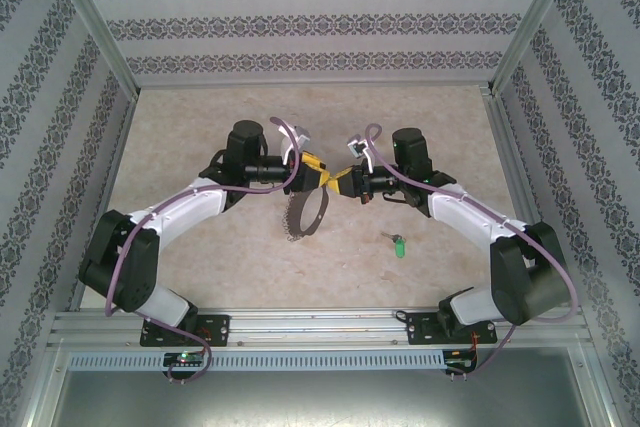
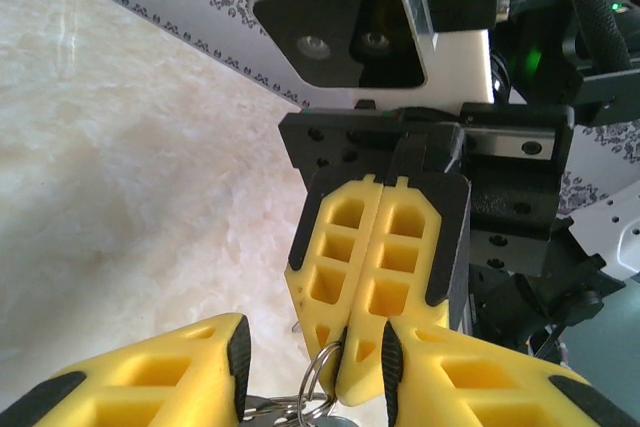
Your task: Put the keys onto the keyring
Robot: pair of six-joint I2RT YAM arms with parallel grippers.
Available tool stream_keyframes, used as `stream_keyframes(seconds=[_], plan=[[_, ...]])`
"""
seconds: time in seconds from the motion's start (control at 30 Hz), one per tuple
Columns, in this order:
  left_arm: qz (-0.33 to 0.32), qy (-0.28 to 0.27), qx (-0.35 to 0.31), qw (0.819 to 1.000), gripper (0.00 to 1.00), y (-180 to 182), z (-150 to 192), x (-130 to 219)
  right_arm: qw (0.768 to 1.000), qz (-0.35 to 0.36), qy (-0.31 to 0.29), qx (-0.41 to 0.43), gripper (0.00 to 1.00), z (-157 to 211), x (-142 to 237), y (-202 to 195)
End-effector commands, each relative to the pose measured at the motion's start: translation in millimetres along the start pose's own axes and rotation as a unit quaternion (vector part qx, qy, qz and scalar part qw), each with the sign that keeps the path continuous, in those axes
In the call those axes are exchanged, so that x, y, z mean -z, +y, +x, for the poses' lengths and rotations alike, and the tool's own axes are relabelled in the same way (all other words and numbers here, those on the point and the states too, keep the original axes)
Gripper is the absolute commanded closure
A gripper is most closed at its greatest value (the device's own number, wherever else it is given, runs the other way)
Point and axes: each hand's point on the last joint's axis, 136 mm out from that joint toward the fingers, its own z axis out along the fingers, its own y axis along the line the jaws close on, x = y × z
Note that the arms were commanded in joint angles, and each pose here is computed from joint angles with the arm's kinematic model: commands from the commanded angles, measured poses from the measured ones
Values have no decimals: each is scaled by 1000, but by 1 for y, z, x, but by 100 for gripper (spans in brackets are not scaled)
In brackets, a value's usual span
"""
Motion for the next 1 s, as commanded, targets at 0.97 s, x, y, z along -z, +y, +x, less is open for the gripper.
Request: stream_keyframes(seconds=[0.97], plan=[[31, 83, -36, 995, 94, -15, 28, -24, 1000, -4, -18, 24, 100, -26, 5, -4]])
